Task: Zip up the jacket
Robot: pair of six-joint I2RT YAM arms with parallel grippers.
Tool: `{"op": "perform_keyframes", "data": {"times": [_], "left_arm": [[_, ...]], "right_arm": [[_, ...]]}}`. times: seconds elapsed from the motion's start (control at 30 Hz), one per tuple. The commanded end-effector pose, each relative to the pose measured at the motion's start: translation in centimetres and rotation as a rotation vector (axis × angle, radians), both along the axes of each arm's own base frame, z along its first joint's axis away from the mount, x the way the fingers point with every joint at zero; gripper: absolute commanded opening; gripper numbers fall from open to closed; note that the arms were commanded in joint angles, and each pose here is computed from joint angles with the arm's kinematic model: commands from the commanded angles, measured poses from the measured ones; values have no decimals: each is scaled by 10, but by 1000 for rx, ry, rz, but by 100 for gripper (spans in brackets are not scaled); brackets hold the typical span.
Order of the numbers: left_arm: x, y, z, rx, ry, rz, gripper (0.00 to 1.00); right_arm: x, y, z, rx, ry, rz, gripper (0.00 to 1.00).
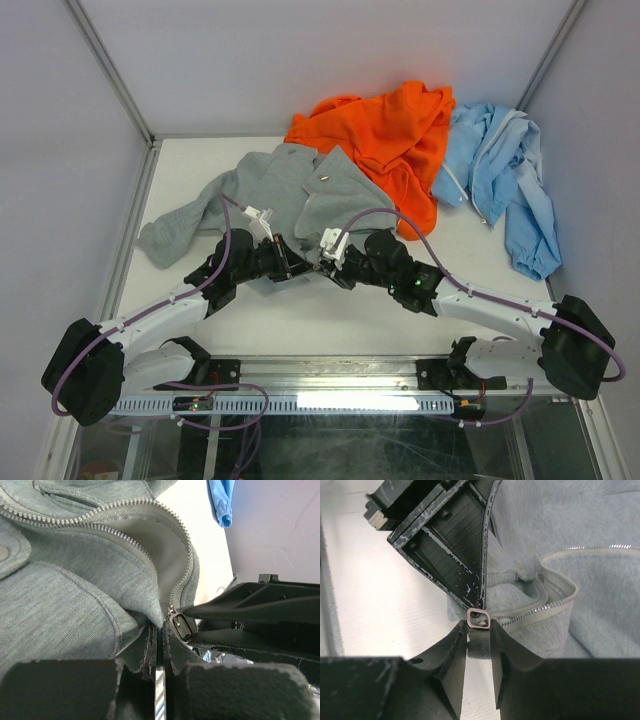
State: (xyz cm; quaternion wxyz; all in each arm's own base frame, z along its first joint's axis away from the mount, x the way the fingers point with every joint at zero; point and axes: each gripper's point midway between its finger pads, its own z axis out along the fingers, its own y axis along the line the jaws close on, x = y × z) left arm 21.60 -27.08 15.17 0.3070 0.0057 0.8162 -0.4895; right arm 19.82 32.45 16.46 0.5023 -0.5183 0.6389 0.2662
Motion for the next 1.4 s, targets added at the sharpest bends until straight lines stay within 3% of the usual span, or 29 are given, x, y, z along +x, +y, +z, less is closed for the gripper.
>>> {"op": "perform_keyframes", "data": {"times": [0.0, 0.27, 0.53, 0.67, 0.73, 1.0, 1.27, 1.37], "left_arm": [[-1, -6, 26, -55, -68, -47, 0], [-1, -8, 30, -69, -73, -56, 0], [-2, -8, 29, -70, -72, -60, 0], [-5, -8, 27, -67, -63, -71, 0], [-9, -7, 24, -64, -48, -79, 0], [-52, -2, 4, -32, 56, -177, 0], [-109, 22, -41, 107, 229, -212, 0], [-123, 36, -59, 151, 287, -188, 0]], "right_arm": [[0, 14, 28, 106, 101, -1, 28], [22, 9, 16, 80, 188, -175, 18], [18, 11, 11, 75, 189, -142, 14], [22, 14, 14, 98, 175, -132, 0], [31, 13, 19, 124, 160, -152, 0], [91, 11, 59, 257, 52, -234, 0], [163, 1, 100, 402, -12, -356, 0], [172, 3, 108, 429, -14, -344, 0]]}}
